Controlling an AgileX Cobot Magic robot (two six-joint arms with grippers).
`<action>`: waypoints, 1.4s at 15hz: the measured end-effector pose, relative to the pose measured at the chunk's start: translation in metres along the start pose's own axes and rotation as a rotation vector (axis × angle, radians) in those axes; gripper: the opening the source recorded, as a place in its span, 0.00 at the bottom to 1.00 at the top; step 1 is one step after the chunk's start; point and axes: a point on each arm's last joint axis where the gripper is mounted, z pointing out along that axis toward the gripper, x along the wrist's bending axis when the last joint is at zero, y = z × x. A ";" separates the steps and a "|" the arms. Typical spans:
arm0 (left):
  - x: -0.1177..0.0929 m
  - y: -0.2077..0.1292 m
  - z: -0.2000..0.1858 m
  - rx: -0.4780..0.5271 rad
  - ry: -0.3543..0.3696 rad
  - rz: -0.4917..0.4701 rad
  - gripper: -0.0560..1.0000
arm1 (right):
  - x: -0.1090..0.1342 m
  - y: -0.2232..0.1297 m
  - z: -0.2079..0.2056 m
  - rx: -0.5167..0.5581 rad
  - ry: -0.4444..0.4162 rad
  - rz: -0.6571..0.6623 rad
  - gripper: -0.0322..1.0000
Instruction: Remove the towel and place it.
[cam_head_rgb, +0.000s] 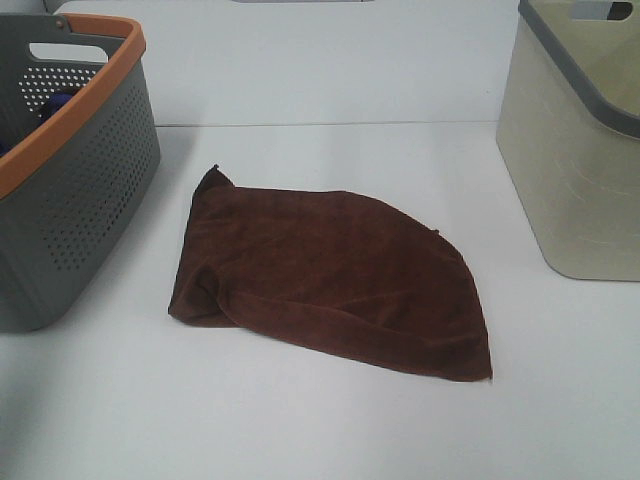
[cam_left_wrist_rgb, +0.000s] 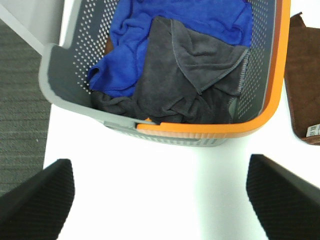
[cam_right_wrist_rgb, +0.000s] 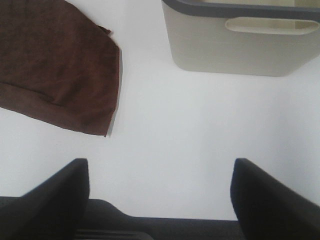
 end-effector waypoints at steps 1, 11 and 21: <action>0.001 -0.019 -0.014 -0.050 0.022 0.018 0.88 | -0.001 -0.016 -0.011 -0.037 0.013 0.003 0.78; 0.001 -0.159 -0.062 -0.392 0.114 0.064 0.88 | -0.027 -0.147 -0.048 -0.397 -0.042 -0.105 0.77; -0.015 -0.190 -0.033 -0.370 -0.026 0.039 0.88 | -0.022 -0.157 -0.017 -0.314 0.028 -0.165 0.77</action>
